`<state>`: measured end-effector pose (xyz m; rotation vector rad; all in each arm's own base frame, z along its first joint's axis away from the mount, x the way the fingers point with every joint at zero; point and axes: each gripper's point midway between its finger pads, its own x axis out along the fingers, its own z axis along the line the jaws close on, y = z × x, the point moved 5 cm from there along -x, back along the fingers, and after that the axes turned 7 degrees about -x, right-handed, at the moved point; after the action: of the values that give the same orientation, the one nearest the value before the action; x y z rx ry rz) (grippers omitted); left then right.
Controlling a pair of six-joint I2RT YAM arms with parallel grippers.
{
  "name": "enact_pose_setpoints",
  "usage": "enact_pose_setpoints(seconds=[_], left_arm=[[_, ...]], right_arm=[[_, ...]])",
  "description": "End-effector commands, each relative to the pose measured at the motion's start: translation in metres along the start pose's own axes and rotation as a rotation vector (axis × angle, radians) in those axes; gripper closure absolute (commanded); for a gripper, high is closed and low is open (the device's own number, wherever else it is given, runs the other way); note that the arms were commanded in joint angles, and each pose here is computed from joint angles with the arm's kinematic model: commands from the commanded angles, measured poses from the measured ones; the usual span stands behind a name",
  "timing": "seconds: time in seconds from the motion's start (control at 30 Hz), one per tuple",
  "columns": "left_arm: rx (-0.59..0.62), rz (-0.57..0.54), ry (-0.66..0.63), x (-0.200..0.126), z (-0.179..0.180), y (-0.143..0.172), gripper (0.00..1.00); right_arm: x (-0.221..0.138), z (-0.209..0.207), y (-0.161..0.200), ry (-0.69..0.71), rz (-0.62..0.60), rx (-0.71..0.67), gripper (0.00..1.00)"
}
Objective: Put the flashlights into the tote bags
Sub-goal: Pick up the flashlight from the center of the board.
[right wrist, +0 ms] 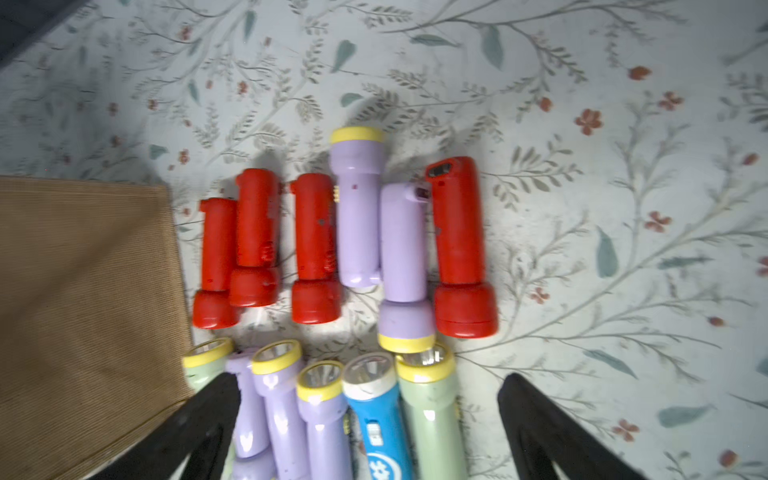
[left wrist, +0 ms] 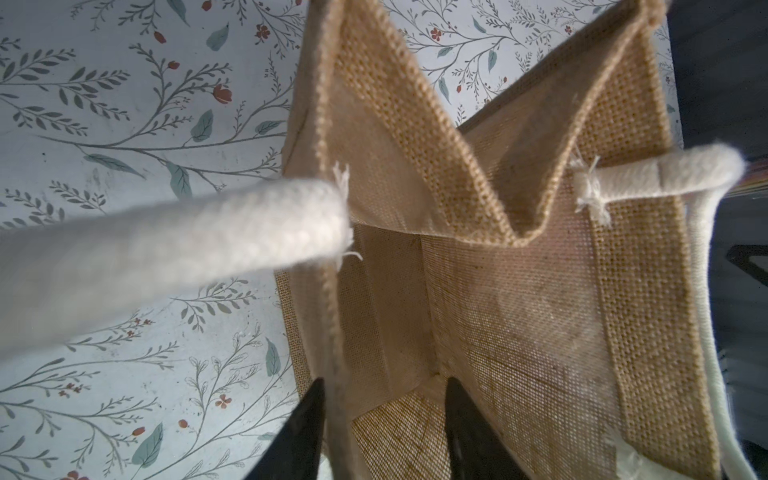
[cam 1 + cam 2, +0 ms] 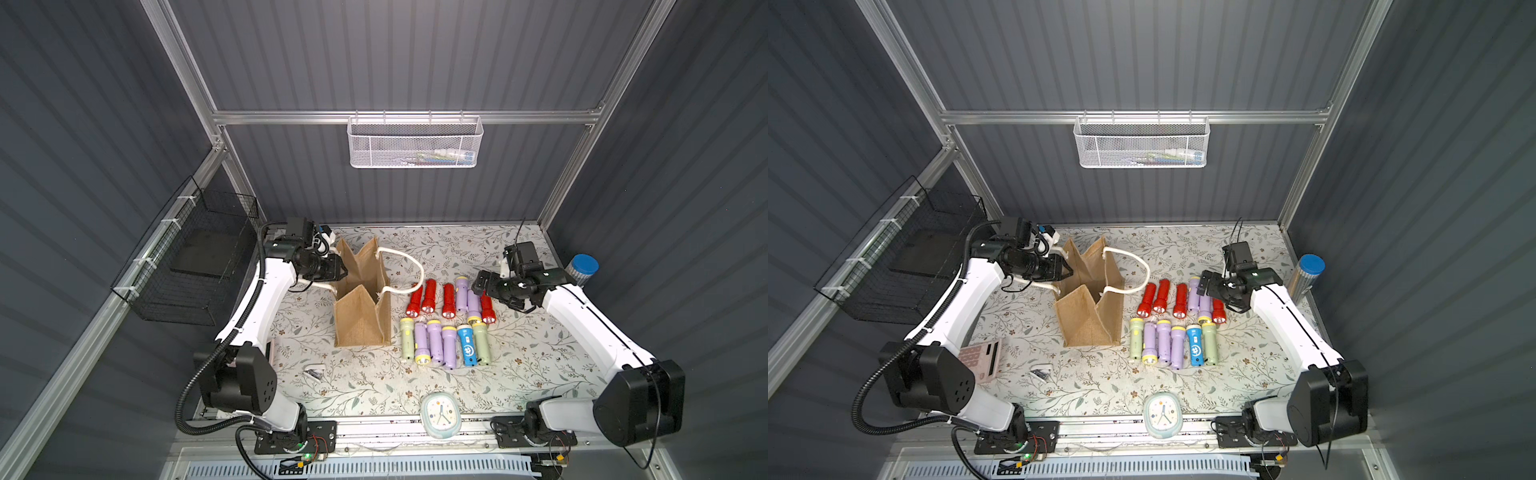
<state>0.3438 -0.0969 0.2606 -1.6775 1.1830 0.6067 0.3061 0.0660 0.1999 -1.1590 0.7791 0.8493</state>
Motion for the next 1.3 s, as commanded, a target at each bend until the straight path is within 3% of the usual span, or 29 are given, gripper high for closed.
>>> enact_pose_setpoints(seconds=[0.0,0.23,0.57,0.93,1.27], left_arm=[[-0.052,0.017,-0.012,-0.004,-0.004,0.007,0.53],[-0.056,0.027,-0.008,0.0,-0.009,0.013,0.53],[-0.061,0.038,-0.021,0.001,-0.007,0.016,0.53],[-0.061,0.036,-0.024,0.003,-0.007,0.013,0.53],[-0.067,0.031,-0.016,0.003,-0.009,0.012,0.53]], right_arm=[[0.009,-0.027,0.001,0.134,0.039,-0.004,0.02],[0.048,-0.038,-0.008,0.179,0.139,-0.028,0.2],[0.084,-0.039,-0.023,0.199,0.2,-0.098,0.24],[0.109,-0.046,-0.015,0.224,0.278,-0.138,0.33],[0.126,-0.044,-0.018,0.205,0.292,-0.149,0.36]])
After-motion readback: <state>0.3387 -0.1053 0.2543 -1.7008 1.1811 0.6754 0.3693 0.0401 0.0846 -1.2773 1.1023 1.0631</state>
